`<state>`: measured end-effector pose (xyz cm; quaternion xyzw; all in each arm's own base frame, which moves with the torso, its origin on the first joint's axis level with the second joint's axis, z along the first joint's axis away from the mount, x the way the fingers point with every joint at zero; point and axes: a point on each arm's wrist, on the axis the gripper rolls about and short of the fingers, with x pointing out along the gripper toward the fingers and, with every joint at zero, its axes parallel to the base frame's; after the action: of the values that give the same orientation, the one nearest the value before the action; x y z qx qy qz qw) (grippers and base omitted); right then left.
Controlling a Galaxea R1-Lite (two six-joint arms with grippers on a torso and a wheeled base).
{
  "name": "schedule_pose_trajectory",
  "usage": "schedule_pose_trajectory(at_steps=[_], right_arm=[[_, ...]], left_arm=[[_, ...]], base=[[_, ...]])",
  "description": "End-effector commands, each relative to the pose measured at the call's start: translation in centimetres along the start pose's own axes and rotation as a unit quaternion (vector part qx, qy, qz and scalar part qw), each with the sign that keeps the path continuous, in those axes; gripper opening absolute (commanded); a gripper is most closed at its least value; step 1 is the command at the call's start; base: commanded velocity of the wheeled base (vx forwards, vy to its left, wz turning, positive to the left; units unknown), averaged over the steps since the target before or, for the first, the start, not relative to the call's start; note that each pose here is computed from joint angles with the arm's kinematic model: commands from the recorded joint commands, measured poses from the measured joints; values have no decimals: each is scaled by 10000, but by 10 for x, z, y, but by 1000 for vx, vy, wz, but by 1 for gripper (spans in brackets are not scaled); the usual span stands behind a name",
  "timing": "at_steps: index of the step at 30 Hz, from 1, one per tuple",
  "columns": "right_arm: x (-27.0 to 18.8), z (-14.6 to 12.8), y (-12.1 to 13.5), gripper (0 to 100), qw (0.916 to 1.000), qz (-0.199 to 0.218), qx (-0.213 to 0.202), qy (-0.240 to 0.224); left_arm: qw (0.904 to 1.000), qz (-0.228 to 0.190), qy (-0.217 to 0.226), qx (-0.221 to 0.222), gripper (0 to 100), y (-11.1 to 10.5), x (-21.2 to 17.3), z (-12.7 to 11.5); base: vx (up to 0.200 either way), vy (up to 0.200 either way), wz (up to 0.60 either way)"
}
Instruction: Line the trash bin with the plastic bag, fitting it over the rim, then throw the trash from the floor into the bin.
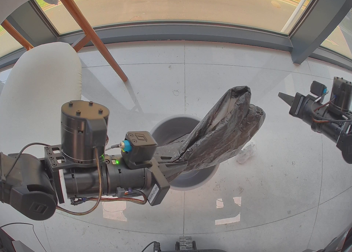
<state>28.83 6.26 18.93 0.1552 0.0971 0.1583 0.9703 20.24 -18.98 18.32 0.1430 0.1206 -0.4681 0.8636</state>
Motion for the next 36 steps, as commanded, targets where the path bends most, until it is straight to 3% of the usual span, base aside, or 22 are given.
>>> schedule_pose_trajectory(at_steps=[1, 10, 19, 21, 24, 30, 36], right_arm=[[33, -46, 7, 0, 9978, 34, 73, 664], [56, -97, 58, 0, 9870, 696, 273, 1420], [76, -139, 105, 0, 9784, 1453, 371, 1425], [78, -141, 116, 0, 9758, 1588, 439, 1437], [86, -150, 130, 0, 9728, 1660, 632, 1488], [101, -175, 127, 0, 9706, 1566, 665, 1704], [117, -174, 133, 0, 9683, 1576, 1101, 1597]], left_arm=[[9998, 169, -129, -21, 0, 7, -11, 4], [9997, 197, -125, -59, 0, 7, -13, 3], [9997, 233, -110, -43, 0, 8, -13, 3], [9990, 438, -80, -67, 0, 16, -15, 1], [9979, 632, -37, -103, 0, 23, -17, -1], [9957, 915, -58, -115, 0, 30, -17, 3], [9940, 1094, -8, -62, 0, 32, -14, 4]], base=[[0, 0, 0], [0, 0, 0], [0, 0, 0], [0, 0, 0], [0, 0, 0], [0, 0, 0], [0, 0, 0]])
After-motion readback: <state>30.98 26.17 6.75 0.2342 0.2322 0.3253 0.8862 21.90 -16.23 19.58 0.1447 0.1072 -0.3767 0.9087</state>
